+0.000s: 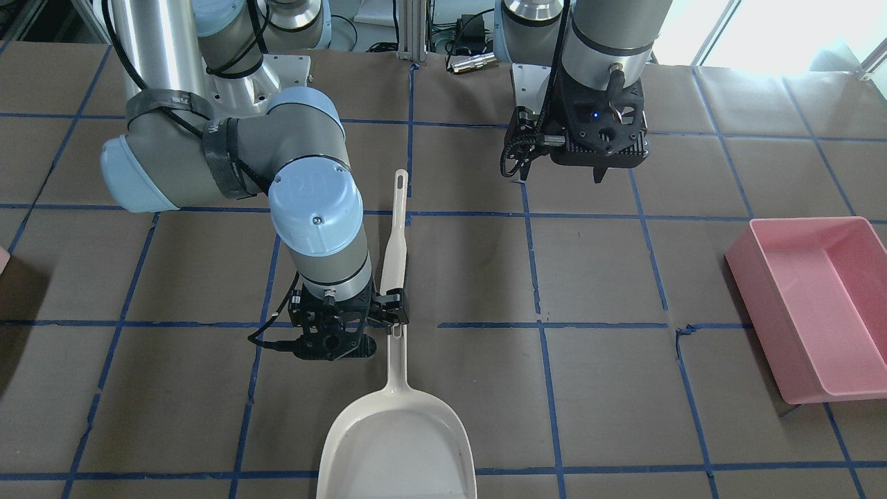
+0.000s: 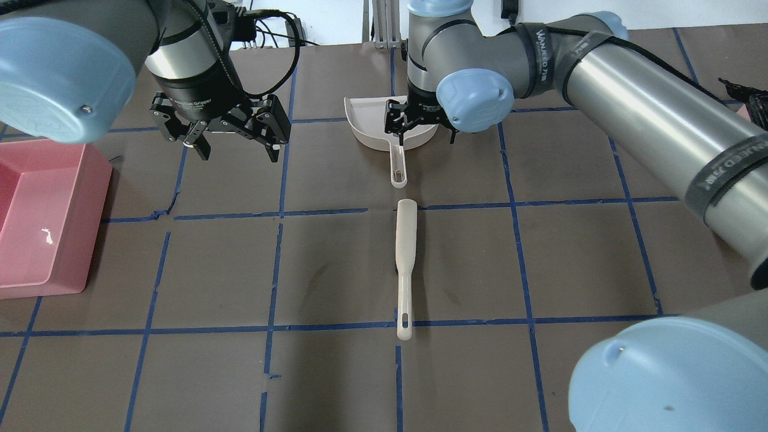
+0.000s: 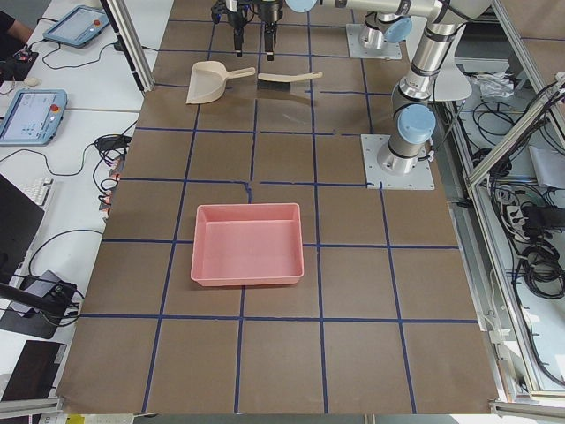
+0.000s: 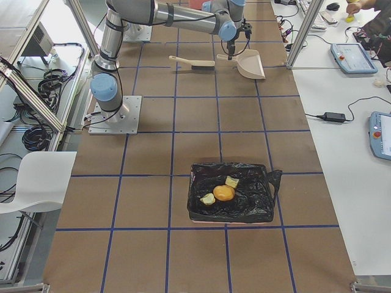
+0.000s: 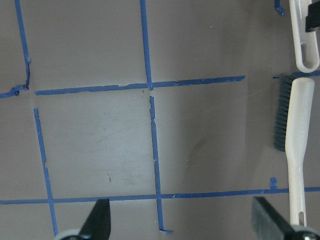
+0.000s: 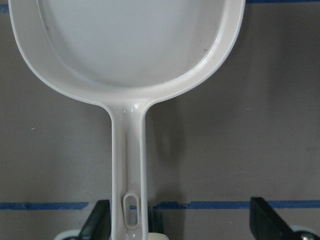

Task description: Sweep and dump trash in nearest bin

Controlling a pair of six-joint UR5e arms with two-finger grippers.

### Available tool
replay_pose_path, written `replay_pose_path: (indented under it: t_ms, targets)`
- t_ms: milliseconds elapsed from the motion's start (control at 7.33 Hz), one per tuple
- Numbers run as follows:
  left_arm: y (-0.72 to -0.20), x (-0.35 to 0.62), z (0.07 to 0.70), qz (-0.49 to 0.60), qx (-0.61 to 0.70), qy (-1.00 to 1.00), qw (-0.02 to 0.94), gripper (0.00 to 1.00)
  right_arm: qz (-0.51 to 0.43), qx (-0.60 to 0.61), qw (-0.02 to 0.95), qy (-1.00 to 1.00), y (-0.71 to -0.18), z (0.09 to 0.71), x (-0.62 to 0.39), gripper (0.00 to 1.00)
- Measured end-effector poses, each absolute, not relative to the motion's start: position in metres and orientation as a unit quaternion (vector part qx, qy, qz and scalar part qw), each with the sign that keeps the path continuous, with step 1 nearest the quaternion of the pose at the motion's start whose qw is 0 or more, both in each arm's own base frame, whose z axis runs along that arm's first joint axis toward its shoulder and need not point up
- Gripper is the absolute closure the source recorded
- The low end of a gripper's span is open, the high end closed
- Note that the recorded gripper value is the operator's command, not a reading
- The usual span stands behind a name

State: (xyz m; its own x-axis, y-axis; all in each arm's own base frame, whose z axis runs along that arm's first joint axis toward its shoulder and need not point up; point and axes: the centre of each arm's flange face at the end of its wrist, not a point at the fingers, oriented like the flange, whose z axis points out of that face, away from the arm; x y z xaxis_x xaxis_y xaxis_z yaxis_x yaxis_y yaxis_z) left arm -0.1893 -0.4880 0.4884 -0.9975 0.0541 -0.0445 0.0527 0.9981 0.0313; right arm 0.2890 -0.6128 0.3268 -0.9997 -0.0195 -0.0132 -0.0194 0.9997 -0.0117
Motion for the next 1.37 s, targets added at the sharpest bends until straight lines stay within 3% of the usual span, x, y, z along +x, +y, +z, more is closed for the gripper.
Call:
replay_pose_path:
  t_ms: [819, 1365]
  targets:
    - [-0.487, -0.189, 0.49, 0.014, 0.026, 0.999, 0.024, 0.0, 0.027, -0.058, -0.004, 0.998, -0.536, 0.486, 0.149, 0.0]
    - [-0.486, -0.189, 0.491, 0.014, 0.027, 0.999, 0.025, 0.0, 0.028, -0.059, 0.004, 0.998, -0.514, 0.506, 0.148, 0.0]
